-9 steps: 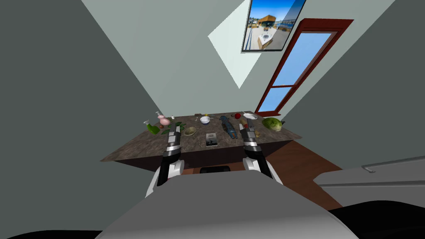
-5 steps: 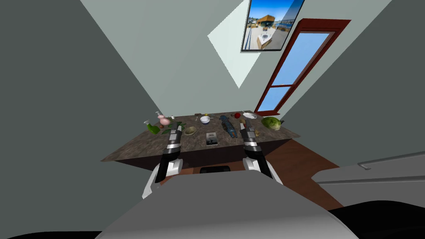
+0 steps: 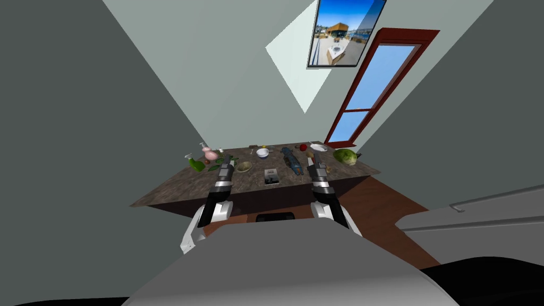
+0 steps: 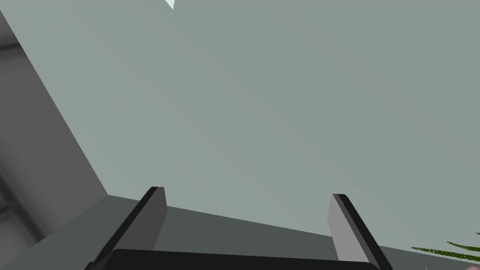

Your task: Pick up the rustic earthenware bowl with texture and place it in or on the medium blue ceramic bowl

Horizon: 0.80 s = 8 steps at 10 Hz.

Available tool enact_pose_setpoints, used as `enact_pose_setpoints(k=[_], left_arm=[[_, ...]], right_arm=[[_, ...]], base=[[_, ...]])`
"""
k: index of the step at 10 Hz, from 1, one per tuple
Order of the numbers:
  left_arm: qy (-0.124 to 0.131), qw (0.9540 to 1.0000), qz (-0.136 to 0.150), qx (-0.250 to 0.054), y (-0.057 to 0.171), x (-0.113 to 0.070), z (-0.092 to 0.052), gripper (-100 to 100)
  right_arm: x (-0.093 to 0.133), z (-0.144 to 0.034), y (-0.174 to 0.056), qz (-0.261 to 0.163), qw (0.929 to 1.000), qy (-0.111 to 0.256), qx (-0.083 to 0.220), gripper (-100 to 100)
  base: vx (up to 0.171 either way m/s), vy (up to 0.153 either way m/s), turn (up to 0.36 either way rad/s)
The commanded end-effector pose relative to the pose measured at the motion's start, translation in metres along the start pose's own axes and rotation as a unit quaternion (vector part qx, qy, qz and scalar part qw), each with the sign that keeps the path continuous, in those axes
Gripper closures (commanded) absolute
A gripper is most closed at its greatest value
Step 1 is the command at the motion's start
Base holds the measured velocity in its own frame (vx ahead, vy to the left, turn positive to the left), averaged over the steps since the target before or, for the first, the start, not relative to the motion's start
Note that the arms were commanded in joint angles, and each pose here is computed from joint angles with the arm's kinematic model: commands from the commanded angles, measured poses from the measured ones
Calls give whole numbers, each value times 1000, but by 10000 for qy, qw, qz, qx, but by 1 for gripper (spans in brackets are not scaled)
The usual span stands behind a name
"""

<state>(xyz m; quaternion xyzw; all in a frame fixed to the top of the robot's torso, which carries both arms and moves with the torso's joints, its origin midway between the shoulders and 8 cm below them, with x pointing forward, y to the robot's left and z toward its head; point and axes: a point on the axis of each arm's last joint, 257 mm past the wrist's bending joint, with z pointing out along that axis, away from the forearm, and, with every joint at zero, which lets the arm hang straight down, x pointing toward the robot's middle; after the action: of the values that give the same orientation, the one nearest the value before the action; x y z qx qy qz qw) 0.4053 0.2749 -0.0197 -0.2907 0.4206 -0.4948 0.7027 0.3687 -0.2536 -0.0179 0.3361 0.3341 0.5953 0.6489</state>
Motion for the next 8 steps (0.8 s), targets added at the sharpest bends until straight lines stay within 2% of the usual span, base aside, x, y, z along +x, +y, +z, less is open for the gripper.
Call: enact_pose_setpoints(k=[1, 8], left_arm=[[95, 9999, -2, -133, 5, 2, 5, -100], [317, 9975, -25, -626, 27, 5, 17, -100]], right_arm=[[0, 0, 0, 0, 10000, 0, 0, 0], [0, 0, 0, 0, 10000, 0, 0, 0]], base=[[-22, 19, -32], [-17, 16, -29]])
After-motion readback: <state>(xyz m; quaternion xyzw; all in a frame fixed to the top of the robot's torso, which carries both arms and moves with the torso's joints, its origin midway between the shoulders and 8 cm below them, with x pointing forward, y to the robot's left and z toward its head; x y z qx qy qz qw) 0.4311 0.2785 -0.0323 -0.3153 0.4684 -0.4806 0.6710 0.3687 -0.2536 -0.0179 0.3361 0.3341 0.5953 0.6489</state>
